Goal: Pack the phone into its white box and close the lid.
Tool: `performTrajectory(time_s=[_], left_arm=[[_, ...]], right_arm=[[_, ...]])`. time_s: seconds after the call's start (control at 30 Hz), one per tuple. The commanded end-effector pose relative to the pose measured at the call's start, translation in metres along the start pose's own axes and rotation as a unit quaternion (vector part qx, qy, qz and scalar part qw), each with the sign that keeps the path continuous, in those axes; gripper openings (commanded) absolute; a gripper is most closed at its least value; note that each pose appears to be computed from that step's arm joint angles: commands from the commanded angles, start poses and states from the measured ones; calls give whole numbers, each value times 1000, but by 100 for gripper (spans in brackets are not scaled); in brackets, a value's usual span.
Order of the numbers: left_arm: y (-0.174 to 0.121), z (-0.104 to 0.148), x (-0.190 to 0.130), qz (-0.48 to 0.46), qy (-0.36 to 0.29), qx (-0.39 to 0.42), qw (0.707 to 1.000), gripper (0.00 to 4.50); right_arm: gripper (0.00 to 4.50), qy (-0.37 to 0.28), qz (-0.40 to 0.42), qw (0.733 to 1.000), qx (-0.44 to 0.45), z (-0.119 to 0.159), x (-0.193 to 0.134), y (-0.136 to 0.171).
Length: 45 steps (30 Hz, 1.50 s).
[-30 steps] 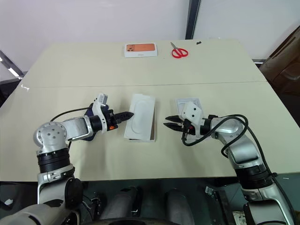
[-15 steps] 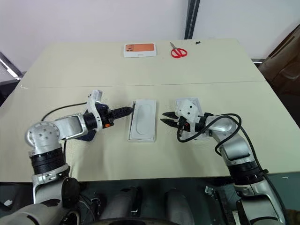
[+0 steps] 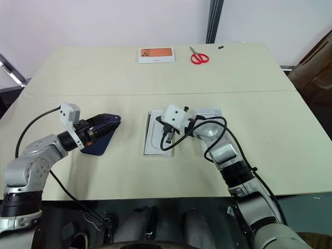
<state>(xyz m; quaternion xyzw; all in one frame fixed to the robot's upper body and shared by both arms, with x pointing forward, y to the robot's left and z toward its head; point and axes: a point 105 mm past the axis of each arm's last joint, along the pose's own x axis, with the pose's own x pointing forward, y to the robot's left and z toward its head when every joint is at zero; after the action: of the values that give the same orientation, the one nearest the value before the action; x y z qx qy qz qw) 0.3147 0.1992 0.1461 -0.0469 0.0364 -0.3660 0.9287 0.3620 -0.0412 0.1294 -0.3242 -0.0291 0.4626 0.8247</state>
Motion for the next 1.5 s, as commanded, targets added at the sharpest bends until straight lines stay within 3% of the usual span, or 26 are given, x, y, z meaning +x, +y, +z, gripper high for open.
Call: performTrajectory(time_s=[0.03, 0.17, 0.43, 0.8, 1.13, 1.3, 1.5], left_arm=[[7, 9, -10, 10, -8, 56, 998, 349], [5, 7, -10, 8, -10, 51, 999, 349], [2, 4, -8, 20, -16, 58, 998, 349], [1, 4, -4, 24, -20, 59, 998, 349], [-1, 4, 1, 24, -20, 60, 998, 349], [-2, 2, 2, 25, -20, 59, 998, 349], [-3, 0, 5, 23, -21, 55, 998, 349]], right_arm=[[3, 23, -11, 998, -56, -1, 6, -7], [3, 49, 36, 992, -112, -8, 8, 5], [3, 20, 133, 980, -145, 5, 7, 43], [3, -16, 119, 986, -118, 15, 9, 40], [3, -6, 48, 995, -89, 10, 5, 9], [3, 62, 53, 978, -193, -9, -5, -8], [3, 74, 108, 967, -219, -17, 4, 16]])
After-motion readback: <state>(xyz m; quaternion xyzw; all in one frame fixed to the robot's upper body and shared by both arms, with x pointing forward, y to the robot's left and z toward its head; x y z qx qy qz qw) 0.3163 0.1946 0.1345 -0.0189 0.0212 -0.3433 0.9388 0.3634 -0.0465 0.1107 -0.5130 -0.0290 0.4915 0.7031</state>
